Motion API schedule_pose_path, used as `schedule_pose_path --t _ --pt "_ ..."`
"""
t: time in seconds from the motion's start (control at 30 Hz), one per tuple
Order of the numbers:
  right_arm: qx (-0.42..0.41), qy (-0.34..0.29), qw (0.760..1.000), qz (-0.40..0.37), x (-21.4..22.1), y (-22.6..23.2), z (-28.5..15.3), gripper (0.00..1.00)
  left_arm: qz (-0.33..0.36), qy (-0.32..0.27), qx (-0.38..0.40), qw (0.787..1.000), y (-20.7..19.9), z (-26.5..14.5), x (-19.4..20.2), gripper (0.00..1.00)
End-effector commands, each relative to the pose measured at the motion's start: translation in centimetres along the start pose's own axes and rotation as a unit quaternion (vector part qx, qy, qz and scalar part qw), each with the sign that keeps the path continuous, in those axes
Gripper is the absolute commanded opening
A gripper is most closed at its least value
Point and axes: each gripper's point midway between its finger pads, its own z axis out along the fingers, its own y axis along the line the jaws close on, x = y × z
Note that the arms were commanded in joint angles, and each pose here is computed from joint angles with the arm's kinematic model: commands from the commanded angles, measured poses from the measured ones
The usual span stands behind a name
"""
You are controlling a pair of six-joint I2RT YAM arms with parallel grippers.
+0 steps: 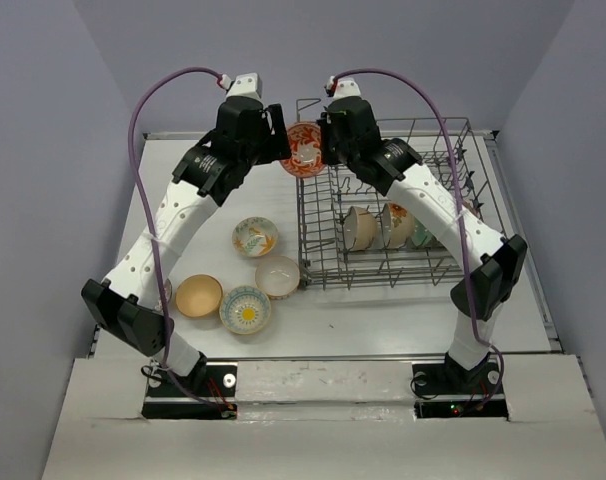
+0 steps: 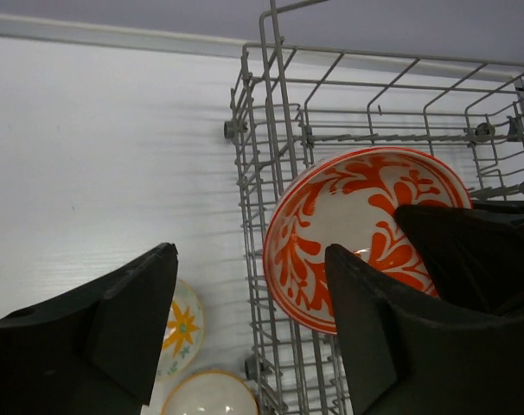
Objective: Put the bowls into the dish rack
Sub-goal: Pass from the left arm to the right, then insert the bowl into the dish rack.
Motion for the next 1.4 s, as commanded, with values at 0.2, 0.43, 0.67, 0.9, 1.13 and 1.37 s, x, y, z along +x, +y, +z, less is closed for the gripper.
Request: schedule_pose_path --t 0.2,0.43,0.67,0.9,1.13,1.37 --pt "0.275 -0.127 0.953 0.015 -9.2 -17.2 -5.2 0.01 -0.022 -0.079 -0.014 0.997 4.0 -4.7 -2.1 0.97" --pt "0.474 -0.08 0.876 -0.036 -8.1 -30.0 -6.3 0.01 -0.046 -0.074 -0.003 0.996 8.2 -5.6 0.6 0.99" --pt "0.581 -0.028 0.806 -0.113 -5.9 -36.3 -5.9 0.01 -0.047 -0.077 -0.028 0.996 11.7 -5.6 4.6 0.99" --pt "0.632 0.0 0.753 -0.182 -3.5 -39.1 -4.9 0.01 -0.04 -0.066 -0.051 0.996 12.9 -4.4 6.4 0.99" --pt "0.644 0.032 0.731 -0.223 -1.0 -40.2 -3.7 0.01 -0.042 -0.054 -0.051 0.996 13.0 -3.5 7.4 0.99" --pt "0.652 0.046 0.716 -0.246 0.1 -40.9 -3.3 0.01 -0.041 -0.045 -0.051 0.997 13.0 -3.1 7.9 0.99"
